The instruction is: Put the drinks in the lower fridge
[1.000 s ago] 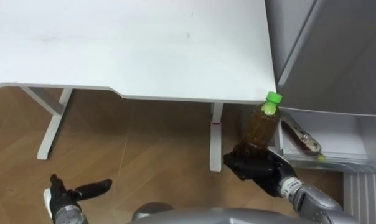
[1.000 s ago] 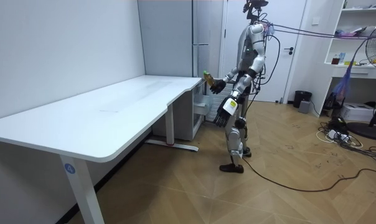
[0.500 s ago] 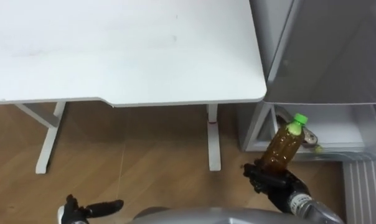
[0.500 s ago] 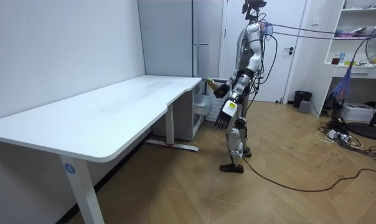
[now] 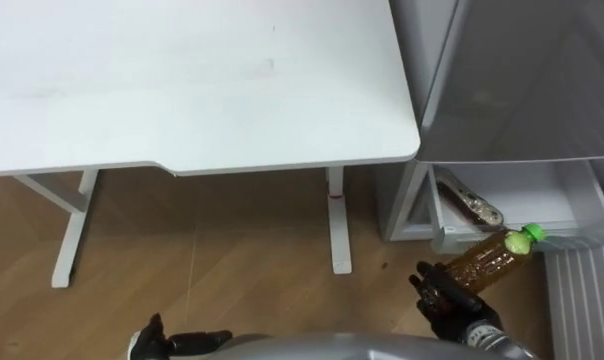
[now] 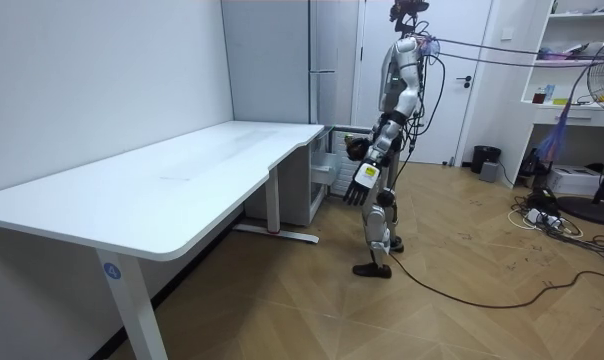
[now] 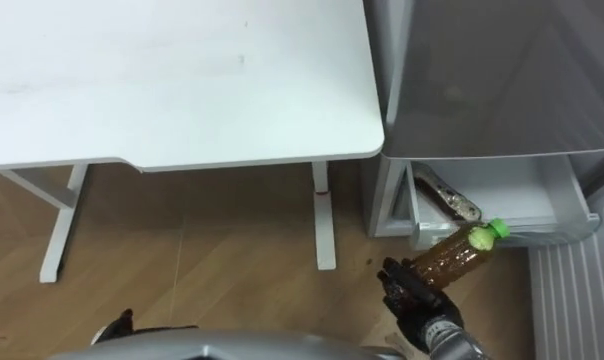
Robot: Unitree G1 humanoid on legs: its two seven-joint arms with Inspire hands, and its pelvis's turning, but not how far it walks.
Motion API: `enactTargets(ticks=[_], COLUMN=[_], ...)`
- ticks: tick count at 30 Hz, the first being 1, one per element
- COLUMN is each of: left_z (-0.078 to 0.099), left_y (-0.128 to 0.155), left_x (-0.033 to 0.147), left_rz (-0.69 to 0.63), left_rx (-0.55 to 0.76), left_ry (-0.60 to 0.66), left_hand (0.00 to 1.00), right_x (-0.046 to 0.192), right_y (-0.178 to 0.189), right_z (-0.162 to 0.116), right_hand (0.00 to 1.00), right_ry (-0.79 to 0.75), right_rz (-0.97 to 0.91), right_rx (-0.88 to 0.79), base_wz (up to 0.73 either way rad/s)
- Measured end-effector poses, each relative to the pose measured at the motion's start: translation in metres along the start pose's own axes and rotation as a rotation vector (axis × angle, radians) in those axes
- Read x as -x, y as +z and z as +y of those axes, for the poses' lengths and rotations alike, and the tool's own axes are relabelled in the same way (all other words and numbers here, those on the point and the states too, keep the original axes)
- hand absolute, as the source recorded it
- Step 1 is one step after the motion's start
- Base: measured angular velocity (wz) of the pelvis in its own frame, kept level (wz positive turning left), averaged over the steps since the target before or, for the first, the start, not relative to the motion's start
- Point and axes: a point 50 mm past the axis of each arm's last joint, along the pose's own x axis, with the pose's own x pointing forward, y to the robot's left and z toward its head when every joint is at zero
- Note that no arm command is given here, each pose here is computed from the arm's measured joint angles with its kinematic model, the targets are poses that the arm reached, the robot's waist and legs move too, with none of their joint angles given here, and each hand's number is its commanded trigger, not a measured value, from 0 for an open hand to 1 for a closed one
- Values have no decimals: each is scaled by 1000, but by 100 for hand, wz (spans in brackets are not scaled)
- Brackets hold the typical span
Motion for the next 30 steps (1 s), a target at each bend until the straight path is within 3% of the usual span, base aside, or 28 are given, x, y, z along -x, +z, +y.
enactTargets(ticks=[20, 24, 30], left_z=[12, 25, 28], left_y=[-17, -29, -37], left_x=[3, 6, 8], left_rz=[57, 102, 160], left_rx=[14, -56, -185], left_ry=[-22, 7, -3], left_hand=[0, 0, 0], right_x=[-5, -6, -11], right_y=[19, 38, 65], right_z=[16, 23, 38], right_hand=[100, 100, 100], right_ry=[60, 63, 92], right_rz=[-87, -136, -193], right_rx=[-308, -362, -406], base_wz=[1, 14, 22])
